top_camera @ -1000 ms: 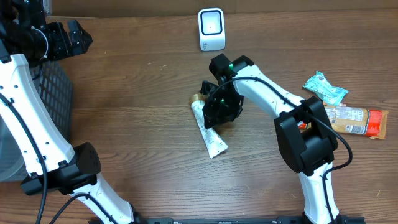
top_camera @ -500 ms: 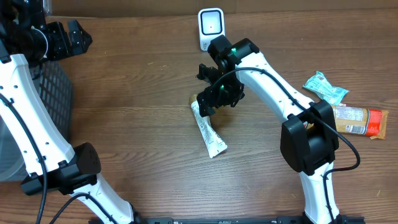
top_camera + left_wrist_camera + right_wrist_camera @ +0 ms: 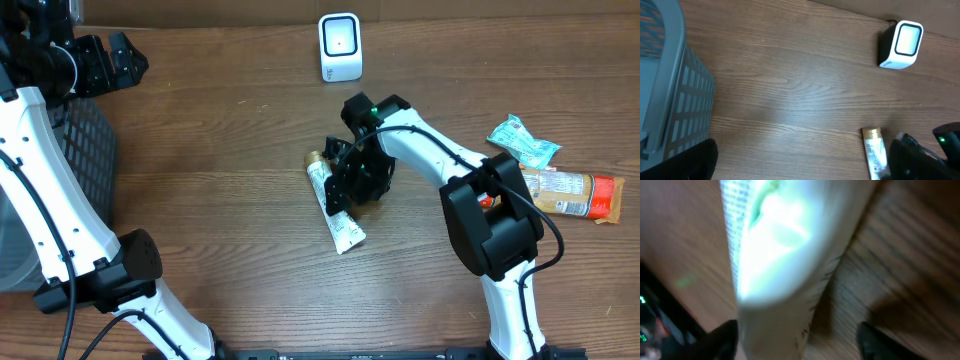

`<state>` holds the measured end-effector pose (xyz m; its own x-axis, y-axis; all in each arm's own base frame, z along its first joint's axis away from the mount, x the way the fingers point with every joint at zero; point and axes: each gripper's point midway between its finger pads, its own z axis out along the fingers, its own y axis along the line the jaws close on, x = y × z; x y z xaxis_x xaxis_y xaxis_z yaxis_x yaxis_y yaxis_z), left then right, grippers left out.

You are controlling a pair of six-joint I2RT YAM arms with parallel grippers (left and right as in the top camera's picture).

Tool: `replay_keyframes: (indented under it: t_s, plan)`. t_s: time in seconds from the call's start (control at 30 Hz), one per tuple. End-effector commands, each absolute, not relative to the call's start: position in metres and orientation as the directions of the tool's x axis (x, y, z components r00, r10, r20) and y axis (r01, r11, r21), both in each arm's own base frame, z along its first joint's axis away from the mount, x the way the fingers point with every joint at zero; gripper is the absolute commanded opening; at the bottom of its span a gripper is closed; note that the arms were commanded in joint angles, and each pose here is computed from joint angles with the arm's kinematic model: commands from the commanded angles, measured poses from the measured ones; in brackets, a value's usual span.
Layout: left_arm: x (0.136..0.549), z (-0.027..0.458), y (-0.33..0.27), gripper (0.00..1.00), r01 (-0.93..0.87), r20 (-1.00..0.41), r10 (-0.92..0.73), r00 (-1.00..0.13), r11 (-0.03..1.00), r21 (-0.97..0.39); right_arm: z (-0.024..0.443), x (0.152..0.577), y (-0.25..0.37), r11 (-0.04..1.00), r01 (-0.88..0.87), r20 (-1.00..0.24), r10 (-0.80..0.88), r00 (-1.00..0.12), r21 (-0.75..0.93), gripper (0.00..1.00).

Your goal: Scan the item barcode

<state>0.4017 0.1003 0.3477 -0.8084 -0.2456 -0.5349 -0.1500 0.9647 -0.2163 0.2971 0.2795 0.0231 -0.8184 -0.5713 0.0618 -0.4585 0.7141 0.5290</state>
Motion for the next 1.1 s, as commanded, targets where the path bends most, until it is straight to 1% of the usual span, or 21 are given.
replay_keyframes:
  t_s: [0.0,0.03,0.1,0.2,0.23,0.33,0.4,0.47,0.57,0.67,0.77,0.9,1.07]
  plan:
    - [0.403,0.347,0.096,0.99,-0.124,-0.538,-0.222,-0.813,0.969,-0.212,0.021,0.291,0.288,0.716,-0.392,0.086,-0.531,-0.843,0.578,0.41]
    - [0.403,0.347,0.096,0.99,-0.124,-0.538,-0.222,-0.813,0.969,-0.212,0.021,0.291,0.290,0.711,-0.388,0.082,-0.528,-0.845,0.587,0.32]
    - [0.403,0.347,0.096,1.00,-0.124,-0.538,-0.222,-0.813,0.969,-0.212,0.024,0.290,0.293,0.697,-0.382,0.076,-0.529,-0.845,0.607,0.19]
    - [0.403,0.347,0.096,1.00,-0.124,-0.538,-0.222,-0.813,0.969,-0.212,0.025,0.291,0.294,0.695,-0.383,0.071,-0.529,-0.846,0.609,0.06]
    - [0.403,0.347,0.096,1.00,-0.124,-0.538,-0.222,-0.813,0.969,-0.212,0.027,0.294,0.294,0.694,-0.382,0.066,-0.525,-0.848,0.610,0.04]
    - [0.403,0.347,0.096,1.00,-0.124,-0.538,-0.222,-0.813,0.969,-0.212,0.043,0.302,0.296,0.671,-0.387,0.024,-0.517,-0.856,0.633,0.04]
    - [0.403,0.347,0.096,1.00,-0.124,-0.538,-0.222,-0.813,0.969,-0.212,0.065,0.310,0.300,0.643,-0.404,-0.033,-0.507,-0.861,0.650,0.04]
    - [0.403,0.347,0.096,1.00,-0.124,-0.538,-0.222,-0.813,0.969,-0.212,0.091,0.316,0.302,0.602,-0.431,-0.101,-0.502,-0.859,0.672,0.04]
    - [0.403,0.347,0.096,1.00,-0.124,-0.538,-0.222,-0.813,0.969,-0.212,0.135,0.319,0.304,0.506,-0.494,-0.228,-0.499,-0.836,0.707,0.04]
    - [0.403,0.347,0.096,0.99,-0.124,-0.538,-0.222,-0.813,0.969,-0.212,0.179,0.319,0.297,0.460,-0.552,-0.336,-0.471,-0.816,0.696,0.04]
    - [0.403,0.347,0.096,1.00,-0.124,-0.538,-0.222,-0.813,0.969,-0.212,0.211,0.314,0.295,0.422,-0.606,-0.417,-0.460,-0.784,0.674,0.04]
    - [0.403,0.347,0.096,1.00,-0.124,-0.538,-0.222,-0.813,0.969,-0.212,0.241,0.306,0.292,0.393,-0.651,-0.486,-0.444,-0.753,0.650,0.04]
    - [0.403,0.347,0.096,1.00,-0.124,-0.538,-0.222,-0.813,0.969,-0.212,0.270,0.293,0.291,0.341,-0.683,-0.541,-0.426,-0.725,0.646,0.04]
